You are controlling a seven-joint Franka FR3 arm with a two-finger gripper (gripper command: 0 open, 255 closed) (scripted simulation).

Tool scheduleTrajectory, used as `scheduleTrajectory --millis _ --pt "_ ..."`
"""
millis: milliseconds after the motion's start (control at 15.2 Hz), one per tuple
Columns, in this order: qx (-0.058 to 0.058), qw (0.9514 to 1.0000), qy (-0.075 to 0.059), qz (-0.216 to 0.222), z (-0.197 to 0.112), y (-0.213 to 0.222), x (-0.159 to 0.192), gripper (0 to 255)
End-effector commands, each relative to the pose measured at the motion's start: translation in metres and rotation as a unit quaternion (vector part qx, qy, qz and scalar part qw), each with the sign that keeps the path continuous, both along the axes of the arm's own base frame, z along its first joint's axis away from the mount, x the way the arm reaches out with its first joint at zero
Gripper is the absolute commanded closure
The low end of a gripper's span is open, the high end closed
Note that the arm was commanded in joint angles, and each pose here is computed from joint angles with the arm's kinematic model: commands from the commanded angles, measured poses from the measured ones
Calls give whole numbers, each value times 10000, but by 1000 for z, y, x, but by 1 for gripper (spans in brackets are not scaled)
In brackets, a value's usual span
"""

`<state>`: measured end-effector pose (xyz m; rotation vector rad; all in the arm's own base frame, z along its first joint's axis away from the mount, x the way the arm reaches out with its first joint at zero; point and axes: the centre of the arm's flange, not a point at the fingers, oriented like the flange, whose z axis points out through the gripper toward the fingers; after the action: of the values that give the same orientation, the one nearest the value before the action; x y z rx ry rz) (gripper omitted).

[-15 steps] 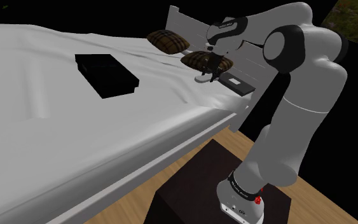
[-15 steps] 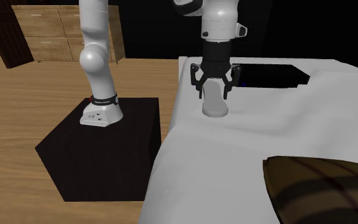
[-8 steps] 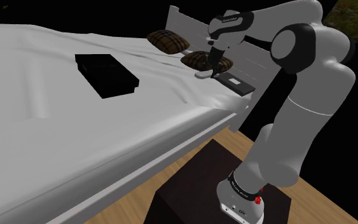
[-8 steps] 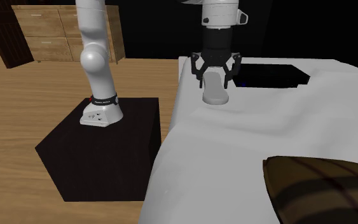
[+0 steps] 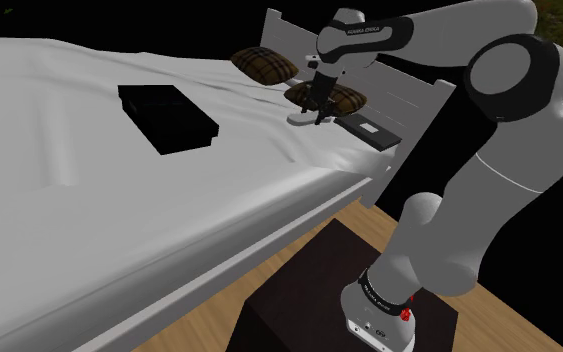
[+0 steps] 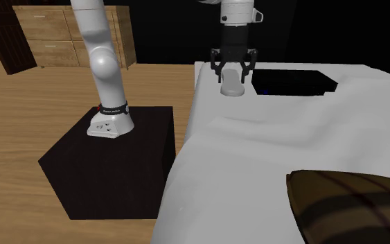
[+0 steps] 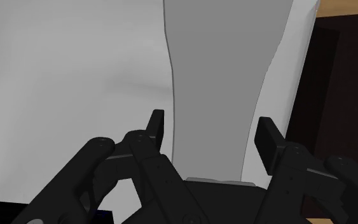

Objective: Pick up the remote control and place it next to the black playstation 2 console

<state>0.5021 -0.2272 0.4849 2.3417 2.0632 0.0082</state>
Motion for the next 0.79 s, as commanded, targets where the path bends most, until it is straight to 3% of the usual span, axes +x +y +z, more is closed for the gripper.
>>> scheduleTrajectory --millis 0,726 --pt "-5 10000 -3 -10 -2 29 5 255" --pt "-5 10000 -3 -10 -1 173 25 255"
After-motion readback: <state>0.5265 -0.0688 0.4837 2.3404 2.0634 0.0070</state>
